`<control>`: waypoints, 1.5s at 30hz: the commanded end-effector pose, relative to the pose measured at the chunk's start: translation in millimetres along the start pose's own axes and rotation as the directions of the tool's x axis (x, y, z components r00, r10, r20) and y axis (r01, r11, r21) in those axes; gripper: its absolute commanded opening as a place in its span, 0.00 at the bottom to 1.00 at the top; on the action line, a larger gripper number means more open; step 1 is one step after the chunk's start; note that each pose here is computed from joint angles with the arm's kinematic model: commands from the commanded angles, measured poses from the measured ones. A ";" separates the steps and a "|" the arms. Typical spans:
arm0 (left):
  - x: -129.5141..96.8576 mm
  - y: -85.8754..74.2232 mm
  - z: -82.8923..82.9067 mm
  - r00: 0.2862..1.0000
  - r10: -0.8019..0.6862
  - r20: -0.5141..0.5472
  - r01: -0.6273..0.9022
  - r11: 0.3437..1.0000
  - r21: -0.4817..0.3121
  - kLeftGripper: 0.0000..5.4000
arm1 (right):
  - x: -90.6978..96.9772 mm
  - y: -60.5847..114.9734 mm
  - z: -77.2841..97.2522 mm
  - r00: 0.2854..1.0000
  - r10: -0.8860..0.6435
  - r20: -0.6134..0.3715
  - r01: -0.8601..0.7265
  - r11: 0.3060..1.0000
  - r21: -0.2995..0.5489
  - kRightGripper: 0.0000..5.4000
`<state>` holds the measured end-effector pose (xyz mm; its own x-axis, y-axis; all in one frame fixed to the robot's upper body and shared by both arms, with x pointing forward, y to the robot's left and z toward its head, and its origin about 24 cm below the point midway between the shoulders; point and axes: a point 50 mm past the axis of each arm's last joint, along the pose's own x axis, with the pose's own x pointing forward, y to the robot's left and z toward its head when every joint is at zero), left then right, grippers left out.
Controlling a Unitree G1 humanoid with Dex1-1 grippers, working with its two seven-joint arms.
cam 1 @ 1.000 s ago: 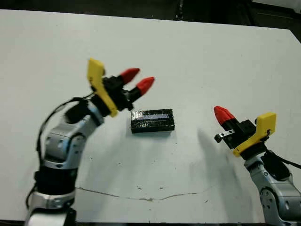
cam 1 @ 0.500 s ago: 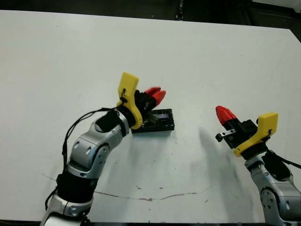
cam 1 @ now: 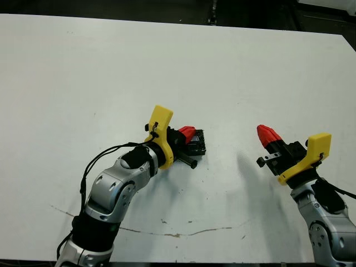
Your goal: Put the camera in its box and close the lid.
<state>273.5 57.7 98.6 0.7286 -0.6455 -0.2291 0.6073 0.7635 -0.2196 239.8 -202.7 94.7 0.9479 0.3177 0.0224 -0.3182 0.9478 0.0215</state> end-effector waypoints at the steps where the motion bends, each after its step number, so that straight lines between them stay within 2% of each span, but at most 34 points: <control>1: 0.3 4.3 -42.4 0.984 0.036 -0.176 -0.045 0.998 -0.046 0.00 | -2.9 -2.6 -1.9 1.000 -0.016 -0.018 0.016 1.000 -0.014 0.00; 8: 5.4 7.6 -52.9 0.973 0.044 -0.226 -0.055 0.998 -0.041 0.00 | -3.0 -1.6 -1.7 1.000 -0.008 -0.019 0.007 1.000 -0.007 0.00; 18: 9.4 14.0 -48.4 0.969 0.069 -0.237 -0.087 0.994 -0.064 0.00 | -3.5 0.3 -2.7 1.000 -0.002 -0.013 0.002 1.000 -0.004 0.00; 21: 0.3 13.0 -36.2 0.987 0.026 -0.161 -0.035 0.998 -0.055 0.00 | -4.0 0.2 -2.7 1.000 -0.004 -0.010 0.004 1.000 -0.013 0.00; 26: -27.1 15.2 -6.9 0.999 -0.048 0.015 0.047 0.996 0.074 0.00 | -4.1 1.4 1.1 1.000 0.008 0.010 -0.008 1.000 -0.012 0.00; 28: -40.2 19.9 7.6 0.992 -0.029 0.125 0.009 0.988 0.156 0.00 | -4.2 2.4 3.6 1.000 0.012 0.025 -0.012 1.000 -0.004 0.00; 33: -61.4 36.9 30.0 0.919 0.036 0.392 -0.143 0.959 0.245 0.00 | -2.5 3.4 10.4 0.998 -0.001 0.064 -0.001 1.000 0.028 0.00; 37: -69.6 54.8 34.9 0.858 0.121 0.499 -0.270 0.933 0.238 0.00 | 0.7 3.5 15.0 0.995 -0.026 0.098 0.022 0.999 0.043 0.00; 42: -76.6 74.3 31.1 0.813 0.214 0.541 -0.392 0.889 0.237 0.00 | 6.6 3.5 16.1 0.988 -0.082 0.132 0.077 0.996 0.041 0.00; 45: -80.2 85.4 24.6 0.784 0.281 0.553 -0.454 0.868 0.203 0.00 | 10.4 4.8 15.6 0.983 -0.118 0.144 0.115 0.993 0.028 0.00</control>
<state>275.6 168.0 130.7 0.8967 -0.3214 0.3044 0.3018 0.9469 0.1108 246.6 -193.6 112.2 0.9605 0.2254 0.1631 -0.2372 0.9698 0.0564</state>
